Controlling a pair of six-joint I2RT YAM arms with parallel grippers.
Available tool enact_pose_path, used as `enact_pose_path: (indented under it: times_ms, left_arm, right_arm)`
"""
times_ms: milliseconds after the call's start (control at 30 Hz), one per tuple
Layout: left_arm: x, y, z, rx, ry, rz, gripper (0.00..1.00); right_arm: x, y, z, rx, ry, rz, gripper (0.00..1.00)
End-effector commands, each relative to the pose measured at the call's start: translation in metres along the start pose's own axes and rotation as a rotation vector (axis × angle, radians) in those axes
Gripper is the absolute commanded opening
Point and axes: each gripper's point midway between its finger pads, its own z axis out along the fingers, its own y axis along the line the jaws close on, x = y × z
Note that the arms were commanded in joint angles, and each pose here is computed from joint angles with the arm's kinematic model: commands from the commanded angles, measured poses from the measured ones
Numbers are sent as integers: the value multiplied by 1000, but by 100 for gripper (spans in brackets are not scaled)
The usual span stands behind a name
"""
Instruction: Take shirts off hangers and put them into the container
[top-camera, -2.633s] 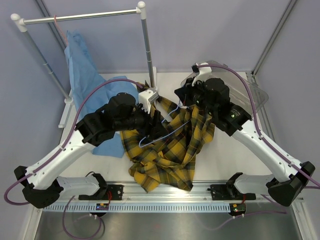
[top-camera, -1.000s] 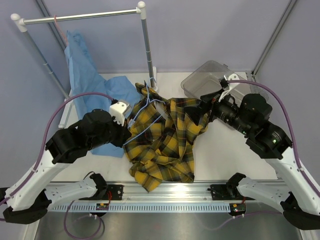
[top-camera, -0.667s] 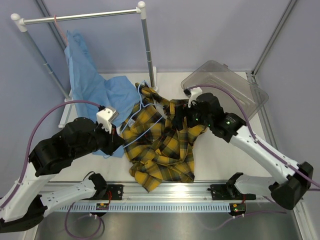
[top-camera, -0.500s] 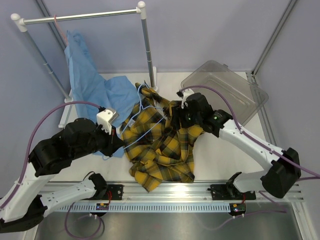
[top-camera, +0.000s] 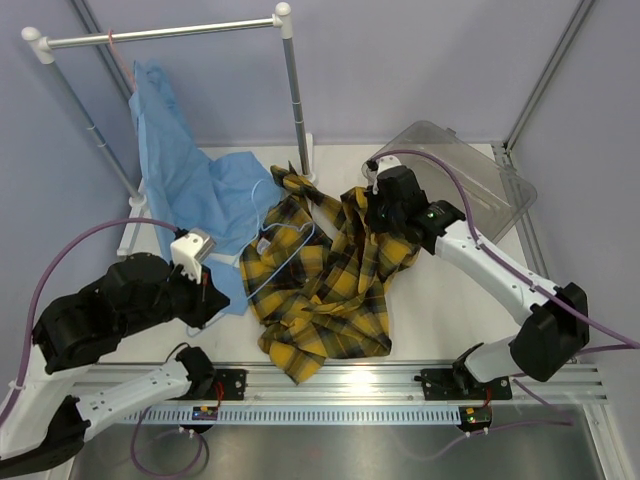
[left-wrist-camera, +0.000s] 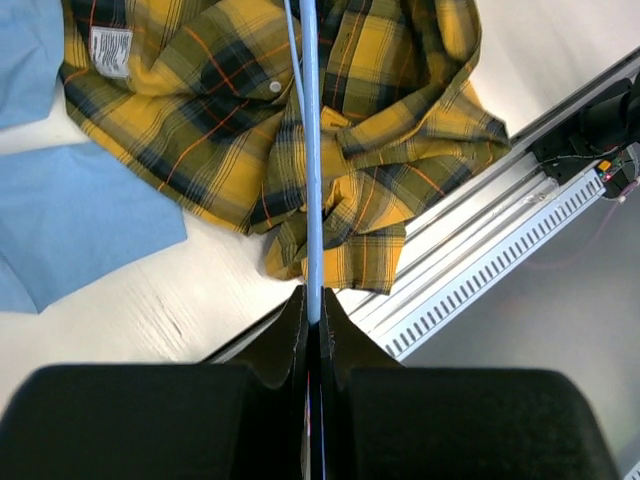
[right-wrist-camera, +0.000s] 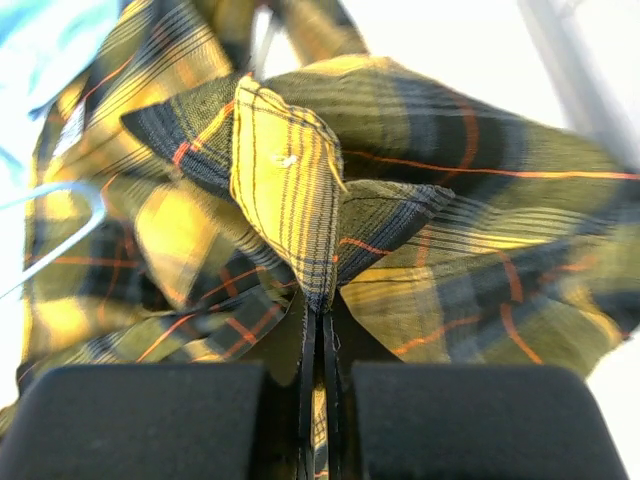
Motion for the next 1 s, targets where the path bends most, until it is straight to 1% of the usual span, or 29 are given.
enact_pose_path:
  times_ms: [0, 67, 167, 200, 233, 267, 300, 333, 367, 400, 433, 467, 500, 533, 567, 600, 633, 667, 700, 767, 800, 833, 967]
  left_arm:
    - [-4, 8, -22, -36, -50, -39, 0]
    - [-9, 15, -28, -72, -88, -52, 0]
    - [-33, 27, -36, -158, -177, -75, 0]
    - [-44, 30, -36, -185, -211, -81, 0]
    - [-56, 38, -35, -246, -237, -76, 0]
    - [-64, 40, -34, -266, -254, -69, 0]
    - [-79, 40, -33, -282, -296, -68, 0]
    - [-89, 49, -34, -344, -326, -53, 0]
    - [-101, 49, -28, -372, -333, -36, 0]
    - [-117, 49, -27, -388, -376, -25, 0]
    - [-128, 55, -28, -442, -399, 8, 0]
    - [-142, 53, -22, -457, -411, 25, 0]
    - [-160, 49, -21, -454, -459, 33, 0]
    - [-170, 47, -17, -453, -464, 71, 0]
    - [-186, 51, -22, -468, -496, 62, 0]
    - [-200, 51, -9, -467, -490, 68, 0]
    - [-208, 46, 0, -412, -479, 73, 0]
    - [-217, 65, 1, -453, -484, 36, 0]
    - [-231, 68, 9, -443, -491, 27, 0]
    - [-247, 78, 13, -457, -514, 38, 0]
    - [-262, 78, 10, -456, -560, 46, 0]
    - [-273, 83, 18, -446, -564, 54, 0]
    - [-308, 97, 31, -420, -597, 67, 0]
  right_arm:
    - [-37, -9, -24, 48, -108, -32, 0]
    - [-33, -7, -28, 31, -80, -52, 0]
    - [-22, 20, -34, -113, -44, -43, 0]
    - [-12, 30, -34, -162, -21, -45, 0]
    - [-10, 38, -37, -190, -29, -53, 0]
    - [-5, 45, -38, -214, -24, -59, 0]
    - [7, 60, -40, -259, -3, -77, 0]
    - [10, 70, -42, -291, -6, -87, 0]
    - [13, 78, -44, -317, -2, -90, 0]
    - [23, 94, -48, -364, 16, -114, 0]
    - [26, 102, -48, -383, 19, -122, 0]
    - [29, 110, -50, -404, 24, -127, 0]
    - [32, 118, -51, -427, 32, -133, 0]
    - [40, 130, -53, -456, 49, -153, 0]
    - [42, 136, -54, -469, 54, -163, 0]
    - [45, 142, -56, -482, 59, -171, 0]
    - [50, 150, -59, -504, 68, -186, 0]
    - [51, 153, -61, -514, 69, -188, 0]
    - [53, 156, -61, -523, 69, -189, 0]
    - [54, 159, -63, -534, 67, -187, 0]
    - [56, 159, -62, -538, 70, -186, 0]
    - [57, 160, -61, -542, 68, -187, 0]
    - [66, 161, -56, -550, 93, -208, 0]
